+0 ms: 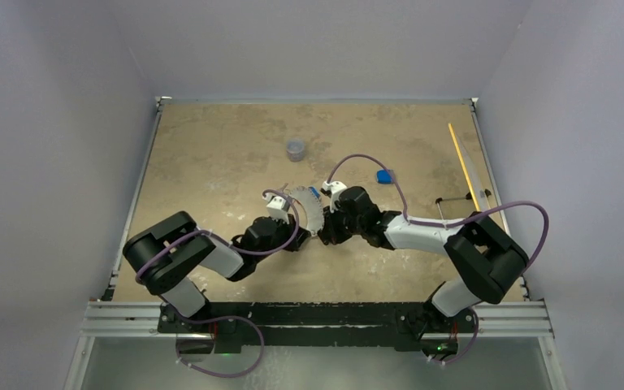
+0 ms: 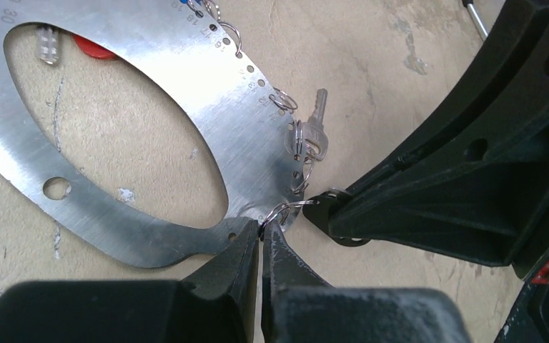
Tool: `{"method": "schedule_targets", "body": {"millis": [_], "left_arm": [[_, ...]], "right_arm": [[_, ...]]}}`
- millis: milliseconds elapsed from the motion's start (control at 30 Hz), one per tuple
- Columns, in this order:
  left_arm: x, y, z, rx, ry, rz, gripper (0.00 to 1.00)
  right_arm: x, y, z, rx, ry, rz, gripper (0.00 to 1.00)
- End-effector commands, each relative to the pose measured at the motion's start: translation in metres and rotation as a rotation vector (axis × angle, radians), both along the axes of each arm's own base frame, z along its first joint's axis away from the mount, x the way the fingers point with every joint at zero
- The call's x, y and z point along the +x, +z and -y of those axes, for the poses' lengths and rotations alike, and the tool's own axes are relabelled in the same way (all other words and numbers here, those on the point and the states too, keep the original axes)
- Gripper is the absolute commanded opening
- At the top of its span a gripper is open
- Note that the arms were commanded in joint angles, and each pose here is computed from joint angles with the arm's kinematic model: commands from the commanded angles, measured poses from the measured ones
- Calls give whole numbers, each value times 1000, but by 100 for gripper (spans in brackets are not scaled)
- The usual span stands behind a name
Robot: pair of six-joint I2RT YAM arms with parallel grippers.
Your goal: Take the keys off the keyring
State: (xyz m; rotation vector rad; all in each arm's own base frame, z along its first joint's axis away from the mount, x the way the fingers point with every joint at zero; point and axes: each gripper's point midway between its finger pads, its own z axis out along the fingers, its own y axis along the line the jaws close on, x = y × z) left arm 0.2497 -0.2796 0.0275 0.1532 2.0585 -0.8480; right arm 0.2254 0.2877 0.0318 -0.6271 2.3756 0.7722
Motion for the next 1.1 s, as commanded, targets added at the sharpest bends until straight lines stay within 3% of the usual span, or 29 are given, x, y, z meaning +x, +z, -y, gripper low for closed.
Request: {"method": "schedule_targets", "body": {"millis": [0, 300, 600, 900, 1067], "left_arm": [[9, 12, -19, 8, 29, 101, 0], [-3, 6, -48, 48, 79, 126, 0], [-6, 6, -51, -7, 105, 108, 0], [6, 13, -49, -135, 235, 34, 0], [8, 19, -46, -95, 200, 69, 0]], "right_arm": [[-11, -2, 13, -88, 15, -44, 0], [0, -18, 22, -181, -14, -49, 0], [10, -11, 6, -147, 44, 2, 0], [-15, -17, -23, -124, 151, -11, 0], [-19, -16, -24, -125, 148, -4, 0]]}}
